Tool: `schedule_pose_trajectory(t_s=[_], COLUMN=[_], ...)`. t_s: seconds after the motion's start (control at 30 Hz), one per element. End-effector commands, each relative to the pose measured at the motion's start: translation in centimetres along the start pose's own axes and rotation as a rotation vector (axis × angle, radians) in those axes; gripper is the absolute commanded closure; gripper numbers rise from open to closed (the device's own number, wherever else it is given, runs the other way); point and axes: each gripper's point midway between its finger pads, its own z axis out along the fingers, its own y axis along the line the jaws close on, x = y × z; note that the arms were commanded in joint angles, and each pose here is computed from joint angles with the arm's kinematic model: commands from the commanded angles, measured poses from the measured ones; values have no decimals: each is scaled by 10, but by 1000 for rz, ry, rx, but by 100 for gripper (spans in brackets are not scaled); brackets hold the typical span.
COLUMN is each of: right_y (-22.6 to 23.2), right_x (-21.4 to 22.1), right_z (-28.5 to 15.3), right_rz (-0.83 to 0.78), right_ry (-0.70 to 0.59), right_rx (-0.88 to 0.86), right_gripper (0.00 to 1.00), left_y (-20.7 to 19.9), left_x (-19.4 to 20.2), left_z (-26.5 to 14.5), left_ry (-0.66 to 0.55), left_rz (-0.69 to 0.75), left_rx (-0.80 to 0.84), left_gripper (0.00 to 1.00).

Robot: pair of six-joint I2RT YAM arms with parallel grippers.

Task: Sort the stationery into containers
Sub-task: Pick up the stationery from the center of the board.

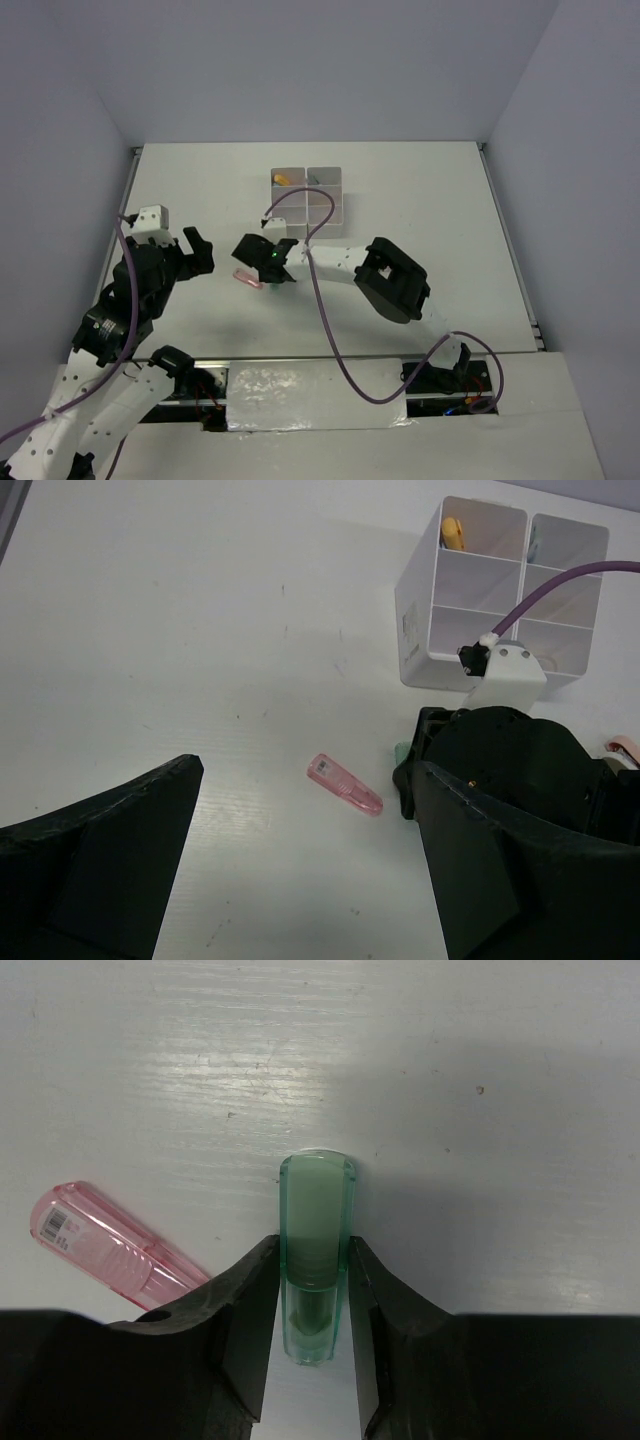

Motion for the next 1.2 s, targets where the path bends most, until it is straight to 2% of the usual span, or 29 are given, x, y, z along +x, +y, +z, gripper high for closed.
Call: schedule_pose_trajectory(t_s=[0.0,0.07,0.1,0.13,0.3,0.4,0.53,0.63,0.67,0.77,0.83,0.9,1.1,1.17], right_y=[3,-8,-13,-12,-22,-32,-45,-57,-57,-70,-72,-74,-65,-60], right_x=[15,23,31,30,34,1,-16,-28,-29,-41,-47,-51,-60,-60], right_z=[6,1,5,-2,-21,-62,-104,-142,-154,-189,-203,-209,-234,-237], right_rz=[3,-2,-9,-5,-81,-106,-178,-197,-202,-217,-230,-231,-238,-253], right_ry=[41,51,64,70,-6,-177,-338,-465,-498,-609,-647,-671,-715,-721], right_rx=[-18,-25,-21,-51,-229,-333,-454,-524,-547,-579,-585,-576,-627,-625], right_gripper=[63,73,73,79,90,91,89,88,88,87,87,87,86,86], left_y=[-3,-2,-2,-3,-26,-63,-130,-155,-162,-181,-198,-208,-217,-221], left_x=[-9,-9,-9,-9,-3,14,26,34,30,32,35,39,46,47], left_z=[0,0,0,0,2,4,2,2,3,2,-4,-6,-2,-3], left_ry=[-38,-39,-39,-38,16,97,190,291,283,339,380,402,410,417], left_rz=[8,2,-1,-7,-86,-182,-320,-441,-453,-500,-534,-517,-505,-501], left_rx=[15,9,9,10,107,281,618,719,749,816,881,878,849,861], left_gripper=[1,1,1,1,1,1,2,3,4,4,4,5,18,28])
